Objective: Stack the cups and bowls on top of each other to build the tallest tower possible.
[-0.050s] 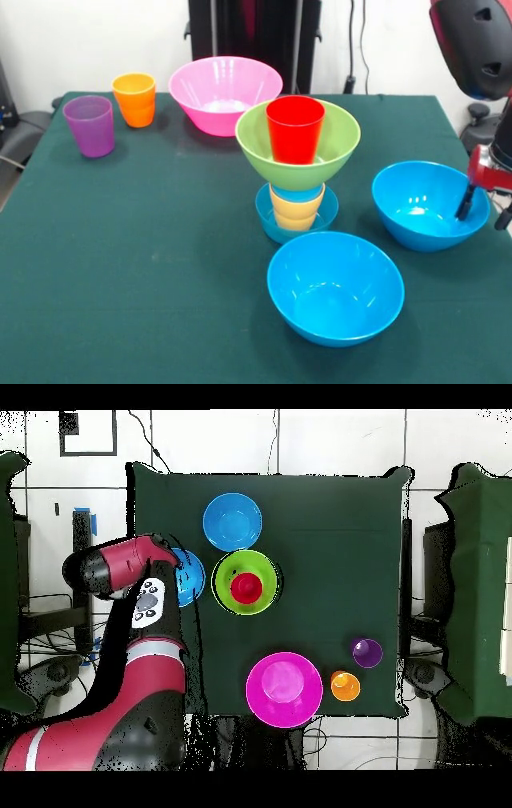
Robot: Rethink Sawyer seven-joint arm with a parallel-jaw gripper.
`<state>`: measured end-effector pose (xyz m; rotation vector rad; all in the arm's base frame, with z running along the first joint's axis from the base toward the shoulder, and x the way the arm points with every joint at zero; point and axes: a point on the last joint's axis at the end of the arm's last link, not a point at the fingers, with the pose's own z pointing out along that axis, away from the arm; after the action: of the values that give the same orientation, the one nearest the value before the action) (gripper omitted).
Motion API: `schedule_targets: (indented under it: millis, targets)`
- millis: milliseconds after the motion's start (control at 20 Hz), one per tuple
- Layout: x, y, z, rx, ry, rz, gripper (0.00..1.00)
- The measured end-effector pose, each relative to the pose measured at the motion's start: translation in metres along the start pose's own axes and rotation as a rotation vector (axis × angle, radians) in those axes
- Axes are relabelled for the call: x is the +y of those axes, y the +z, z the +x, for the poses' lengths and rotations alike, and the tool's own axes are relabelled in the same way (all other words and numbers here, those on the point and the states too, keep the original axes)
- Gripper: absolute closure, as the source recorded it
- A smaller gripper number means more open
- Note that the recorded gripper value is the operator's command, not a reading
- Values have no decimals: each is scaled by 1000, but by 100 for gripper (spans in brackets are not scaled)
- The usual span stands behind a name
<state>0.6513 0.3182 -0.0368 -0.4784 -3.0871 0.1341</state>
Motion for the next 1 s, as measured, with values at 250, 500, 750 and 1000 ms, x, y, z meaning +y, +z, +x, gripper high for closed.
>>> schedule_targets:
  millis: [250, 500, 750, 1000]
  targets:
    - [-3, 0, 1, -6, -5, 16, 0]
    - [-9, -1, -2, -18, -3, 34, 100]
    - [-12, -6, -5, -22, -3, 47, 100]
    - [-17, -19, -12, -34, 0, 68, 100]
